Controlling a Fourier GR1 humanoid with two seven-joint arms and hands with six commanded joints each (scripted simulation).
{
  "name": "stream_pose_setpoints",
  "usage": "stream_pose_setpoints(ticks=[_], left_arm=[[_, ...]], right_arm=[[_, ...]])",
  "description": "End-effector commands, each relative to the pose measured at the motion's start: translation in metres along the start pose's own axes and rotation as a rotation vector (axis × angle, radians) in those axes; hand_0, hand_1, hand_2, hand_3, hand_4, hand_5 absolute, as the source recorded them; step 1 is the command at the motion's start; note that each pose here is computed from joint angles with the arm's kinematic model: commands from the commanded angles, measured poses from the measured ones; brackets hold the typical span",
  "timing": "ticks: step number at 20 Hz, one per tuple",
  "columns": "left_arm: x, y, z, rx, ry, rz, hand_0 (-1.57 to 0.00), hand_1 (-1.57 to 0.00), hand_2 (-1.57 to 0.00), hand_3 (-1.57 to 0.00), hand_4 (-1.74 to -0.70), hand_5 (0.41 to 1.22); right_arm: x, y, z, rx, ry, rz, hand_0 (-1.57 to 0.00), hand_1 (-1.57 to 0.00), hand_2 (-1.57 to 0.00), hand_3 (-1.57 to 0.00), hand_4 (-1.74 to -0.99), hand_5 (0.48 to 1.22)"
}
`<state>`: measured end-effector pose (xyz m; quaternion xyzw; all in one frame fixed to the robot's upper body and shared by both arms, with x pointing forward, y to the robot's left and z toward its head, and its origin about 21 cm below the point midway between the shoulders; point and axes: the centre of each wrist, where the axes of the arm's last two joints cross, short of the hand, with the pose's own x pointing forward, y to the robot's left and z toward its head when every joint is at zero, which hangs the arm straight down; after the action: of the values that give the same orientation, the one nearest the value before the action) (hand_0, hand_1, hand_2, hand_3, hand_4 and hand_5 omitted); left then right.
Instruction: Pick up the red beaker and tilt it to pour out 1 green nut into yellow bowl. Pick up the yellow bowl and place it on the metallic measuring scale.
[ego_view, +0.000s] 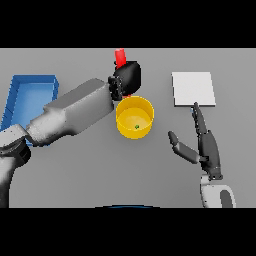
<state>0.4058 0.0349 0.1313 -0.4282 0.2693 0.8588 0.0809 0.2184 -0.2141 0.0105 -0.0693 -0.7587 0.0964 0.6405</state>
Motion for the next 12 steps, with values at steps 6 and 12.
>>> stream_pose_setpoints(ticks=[6, 12], left_arm=[[-0.069, 0.042, 0.022, 0.011, 0.084, -0.164, -1.57, -1.57, -1.57, -1.57, -1.73, 1.221], [-0.171, 0.031, 0.071, 0.026, 0.398, 0.126, -1.57, -1.57, -1.57, -1.57, -1.73, 1.221]], right_arm=[[0.003, 0.001, -0.004, -0.003, -0.004, 0.006, 0.00, 0.00, 0.00, 0.00, -1.135, 0.563], [0.003, 0.003, -0.008, 0.017, -0.025, -0.028, 0.00, 0.00, 0.00, 0.00, -1.105, 0.559]])
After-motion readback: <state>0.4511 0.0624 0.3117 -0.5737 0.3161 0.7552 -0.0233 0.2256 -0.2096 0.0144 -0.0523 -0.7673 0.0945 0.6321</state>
